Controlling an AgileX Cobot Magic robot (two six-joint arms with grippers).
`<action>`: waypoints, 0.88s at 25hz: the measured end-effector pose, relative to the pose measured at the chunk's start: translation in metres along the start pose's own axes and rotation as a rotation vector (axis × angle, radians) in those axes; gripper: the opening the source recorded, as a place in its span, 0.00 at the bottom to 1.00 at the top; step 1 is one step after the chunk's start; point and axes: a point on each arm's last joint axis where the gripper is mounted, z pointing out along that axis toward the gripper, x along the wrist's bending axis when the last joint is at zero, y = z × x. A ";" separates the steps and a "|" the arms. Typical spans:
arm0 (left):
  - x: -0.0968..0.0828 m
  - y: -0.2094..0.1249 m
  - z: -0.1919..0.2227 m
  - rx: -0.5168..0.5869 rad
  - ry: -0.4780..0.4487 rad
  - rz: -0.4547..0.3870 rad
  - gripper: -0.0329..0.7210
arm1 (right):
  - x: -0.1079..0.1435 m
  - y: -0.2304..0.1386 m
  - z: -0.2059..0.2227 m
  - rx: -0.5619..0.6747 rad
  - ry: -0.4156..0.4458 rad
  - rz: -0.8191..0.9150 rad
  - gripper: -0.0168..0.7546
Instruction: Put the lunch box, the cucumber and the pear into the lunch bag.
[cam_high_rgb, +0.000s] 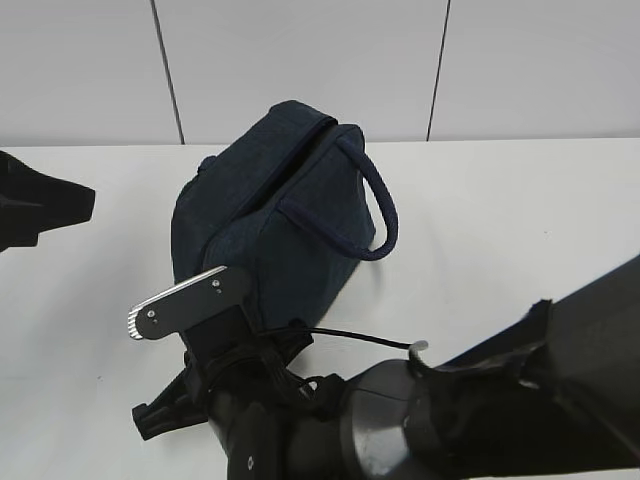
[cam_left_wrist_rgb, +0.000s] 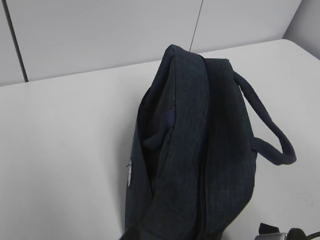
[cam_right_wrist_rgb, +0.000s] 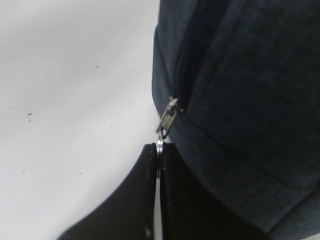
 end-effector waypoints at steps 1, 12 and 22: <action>0.000 0.000 0.000 0.000 0.000 0.000 0.36 | -0.001 0.000 0.000 0.006 -0.005 -0.006 0.03; 0.003 -0.001 0.000 0.011 0.037 0.077 0.36 | -0.006 0.042 -0.036 0.005 0.026 -0.052 0.03; 0.006 -0.001 0.000 0.015 0.068 0.168 0.36 | -0.018 0.082 -0.073 -0.069 0.012 -0.107 0.03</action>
